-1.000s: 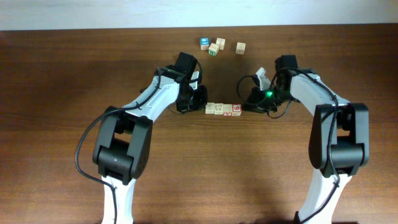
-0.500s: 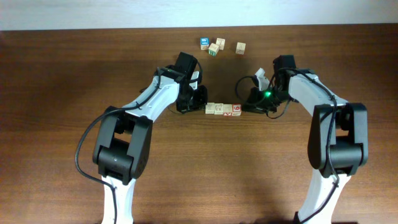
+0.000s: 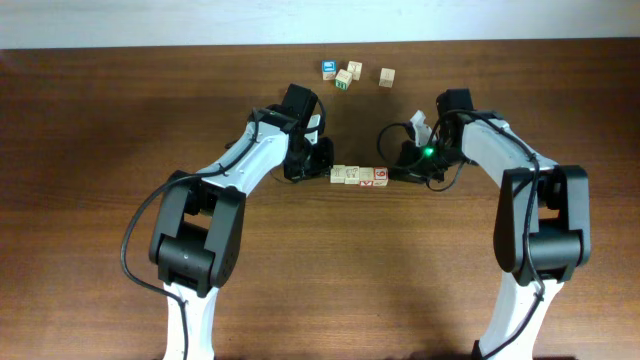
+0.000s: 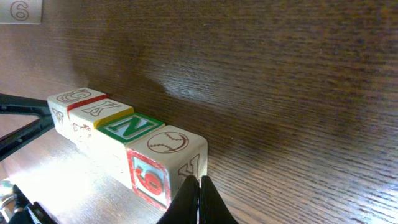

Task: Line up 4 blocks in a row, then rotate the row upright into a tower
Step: 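Squeeze the block row between left and right grippers from both ends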

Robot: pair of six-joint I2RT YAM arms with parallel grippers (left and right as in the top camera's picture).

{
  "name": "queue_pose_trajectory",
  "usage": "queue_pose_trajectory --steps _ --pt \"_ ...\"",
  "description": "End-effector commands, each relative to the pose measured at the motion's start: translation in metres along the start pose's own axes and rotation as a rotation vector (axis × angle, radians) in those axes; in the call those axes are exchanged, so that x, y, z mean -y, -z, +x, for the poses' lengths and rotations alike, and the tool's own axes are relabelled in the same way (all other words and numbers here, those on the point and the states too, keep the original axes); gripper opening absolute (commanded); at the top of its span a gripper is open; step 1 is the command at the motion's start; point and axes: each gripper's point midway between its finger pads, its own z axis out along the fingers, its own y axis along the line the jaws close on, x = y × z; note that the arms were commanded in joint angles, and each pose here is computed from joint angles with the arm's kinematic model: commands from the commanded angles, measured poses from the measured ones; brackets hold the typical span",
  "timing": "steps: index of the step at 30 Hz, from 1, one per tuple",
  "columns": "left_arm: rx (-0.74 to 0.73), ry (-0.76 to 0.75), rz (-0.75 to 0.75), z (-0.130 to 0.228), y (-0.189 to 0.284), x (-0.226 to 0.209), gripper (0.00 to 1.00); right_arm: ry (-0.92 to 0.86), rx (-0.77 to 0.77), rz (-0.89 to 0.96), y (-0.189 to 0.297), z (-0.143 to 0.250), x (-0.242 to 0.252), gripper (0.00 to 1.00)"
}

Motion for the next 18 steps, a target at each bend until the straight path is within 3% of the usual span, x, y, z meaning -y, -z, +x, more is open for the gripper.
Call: queue_pose_trajectory --steps 1,18 --pt "-0.001 -0.023 0.009 -0.001 -0.001 0.004 0.00 -0.017 -0.023 0.015 -0.008 0.007 0.004 0.04" --pt "0.000 -0.025 0.014 -0.001 -0.001 0.005 0.00 0.034 -0.044 -0.039 -0.019 0.012 -0.020 0.05"
